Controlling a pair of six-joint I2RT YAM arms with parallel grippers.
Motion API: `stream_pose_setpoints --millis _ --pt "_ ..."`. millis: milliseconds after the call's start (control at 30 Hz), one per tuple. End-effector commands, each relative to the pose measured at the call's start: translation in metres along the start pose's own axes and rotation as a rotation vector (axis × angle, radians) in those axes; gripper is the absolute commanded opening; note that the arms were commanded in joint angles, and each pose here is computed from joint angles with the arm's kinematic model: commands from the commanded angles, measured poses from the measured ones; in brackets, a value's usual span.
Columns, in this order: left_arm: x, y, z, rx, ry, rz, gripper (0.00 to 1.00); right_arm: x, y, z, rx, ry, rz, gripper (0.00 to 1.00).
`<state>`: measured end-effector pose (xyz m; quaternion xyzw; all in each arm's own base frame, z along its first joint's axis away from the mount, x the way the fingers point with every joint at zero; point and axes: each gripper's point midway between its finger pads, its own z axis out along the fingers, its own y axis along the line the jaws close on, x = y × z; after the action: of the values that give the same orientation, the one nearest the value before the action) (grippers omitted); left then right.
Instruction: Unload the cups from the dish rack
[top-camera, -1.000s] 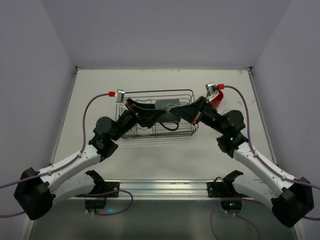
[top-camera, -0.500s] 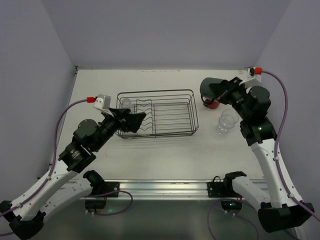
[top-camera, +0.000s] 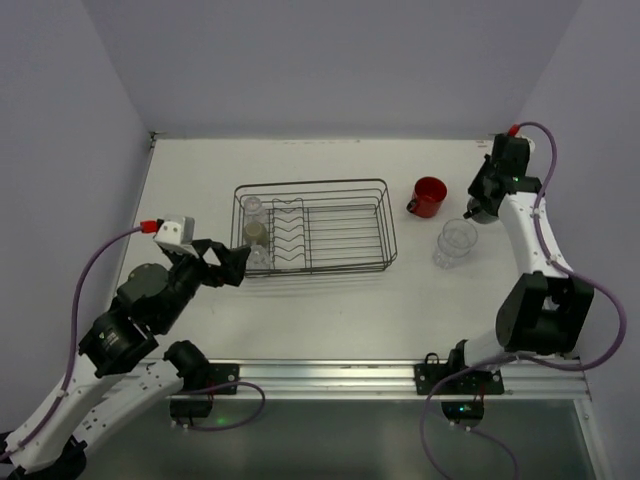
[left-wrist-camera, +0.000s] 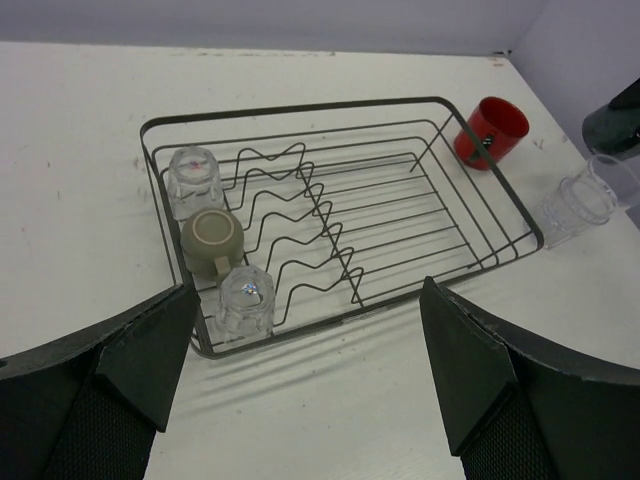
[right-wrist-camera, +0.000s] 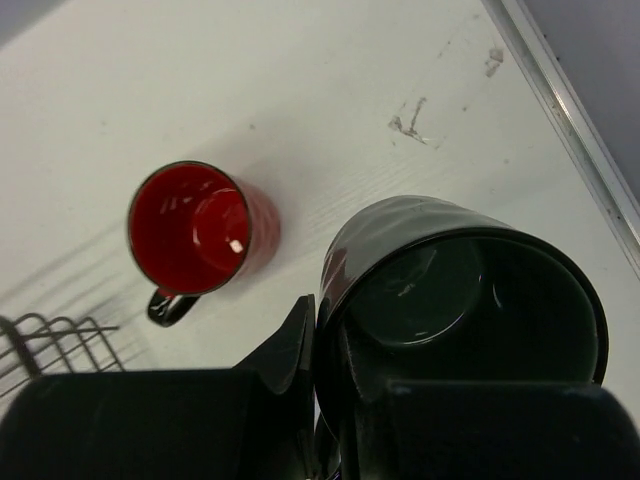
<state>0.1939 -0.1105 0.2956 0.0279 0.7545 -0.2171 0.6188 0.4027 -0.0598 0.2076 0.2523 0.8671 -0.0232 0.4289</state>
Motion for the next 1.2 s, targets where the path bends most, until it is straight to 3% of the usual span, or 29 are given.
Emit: stream_pose_setpoints --millis 0,200,533,700,933,1033,1167 --pt "0.018 0.004 0.011 -0.016 0.066 0.094 1.0 -0.031 0.002 0.015 0.011 -0.053 -0.06 0.0" --pt "0.037 0.006 0.02 -0.013 0.092 0.116 1.0 -0.01 0.007 0.077 0.023 0.07 -0.103 0.0" --pt "0.047 0.003 0.029 -0.007 0.126 0.13 1.0 0.006 0.015 0.124 0.026 0.157 -0.095 0.0" --pt "0.049 0.008 0.033 -0.037 0.143 0.136 1.0 0.024 0.012 0.137 0.041 0.22 -0.1 0.1" --pt "0.057 0.016 0.042 -0.117 0.202 0.139 1.0 0.001 0.024 0.111 -0.013 0.148 -0.058 0.42" --pt "0.055 0.015 0.048 -0.142 0.214 0.123 1.0 -0.028 0.039 0.076 -0.094 0.067 -0.016 0.66" --pt "0.067 0.013 0.063 -0.176 0.276 0.118 1.0 -0.052 0.061 0.023 -0.23 -0.029 0.035 0.86"
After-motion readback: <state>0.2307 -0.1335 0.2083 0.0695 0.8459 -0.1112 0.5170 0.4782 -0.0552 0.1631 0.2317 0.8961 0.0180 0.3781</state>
